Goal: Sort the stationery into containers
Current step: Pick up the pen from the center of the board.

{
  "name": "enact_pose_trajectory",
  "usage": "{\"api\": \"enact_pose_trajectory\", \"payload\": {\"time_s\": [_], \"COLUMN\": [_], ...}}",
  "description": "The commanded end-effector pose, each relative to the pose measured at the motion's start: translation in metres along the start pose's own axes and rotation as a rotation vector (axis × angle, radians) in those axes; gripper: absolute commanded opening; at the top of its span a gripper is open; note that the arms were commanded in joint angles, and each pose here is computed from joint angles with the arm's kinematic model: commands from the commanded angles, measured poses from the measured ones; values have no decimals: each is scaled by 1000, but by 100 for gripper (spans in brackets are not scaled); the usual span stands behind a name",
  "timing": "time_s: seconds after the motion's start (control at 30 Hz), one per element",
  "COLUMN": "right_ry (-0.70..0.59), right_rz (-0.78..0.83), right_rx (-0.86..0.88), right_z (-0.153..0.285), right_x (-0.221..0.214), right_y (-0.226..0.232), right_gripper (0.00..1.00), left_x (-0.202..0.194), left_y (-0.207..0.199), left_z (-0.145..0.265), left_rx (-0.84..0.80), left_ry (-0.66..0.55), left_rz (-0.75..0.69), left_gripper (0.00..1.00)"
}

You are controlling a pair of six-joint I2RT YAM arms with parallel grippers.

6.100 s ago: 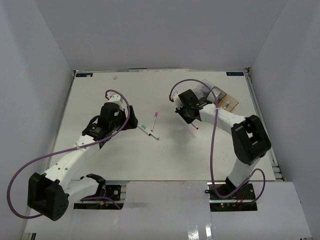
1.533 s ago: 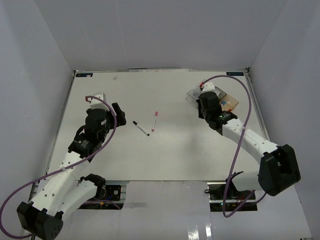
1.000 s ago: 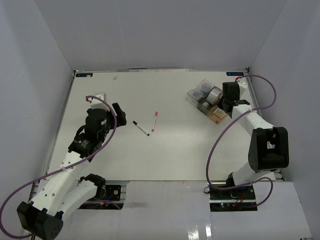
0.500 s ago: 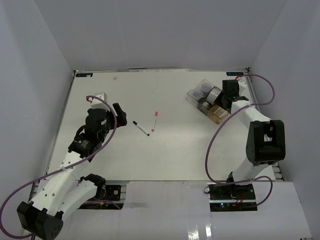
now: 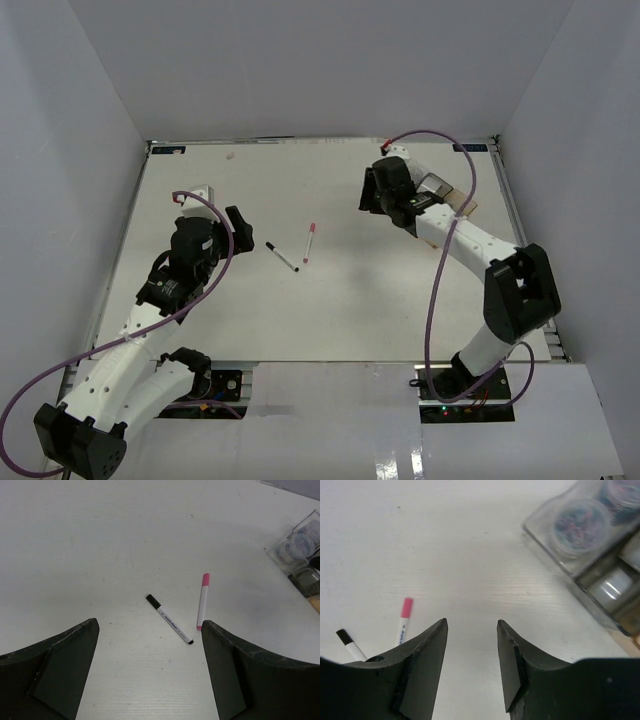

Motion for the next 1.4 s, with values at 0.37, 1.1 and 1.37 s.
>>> {"api": "enact_pose_trajectory", "payload": {"time_s": [0.37,1.1,1.37], "right_ry": [100,202,145], "right_rz": [200,226,199], "right_rx": [24,-143,-192], "right_z": [-59,-84,-54], "right_x": [-86,-165,-131], "right_y": [136,98,62], "right_gripper": [50,24,8], "left_x": [3,2,1], "left_y": [0,-1,-1], "left_z": [2,2,1], "left_rx": [-5,-18,-20], "left_ry": [-23,-17,-12], "left_rz": [17,18,17], "left_gripper": [95,95,95]}}
Point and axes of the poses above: each gripper's point midway between its finger pads, its own z axis back along the fingers, its own y axis along the line the jaws close on, x = y × z, the point moved 8 cm from there along z, back along the fingers, and after that the axes turned 11 degrees about -z, right-handed, at the moved point
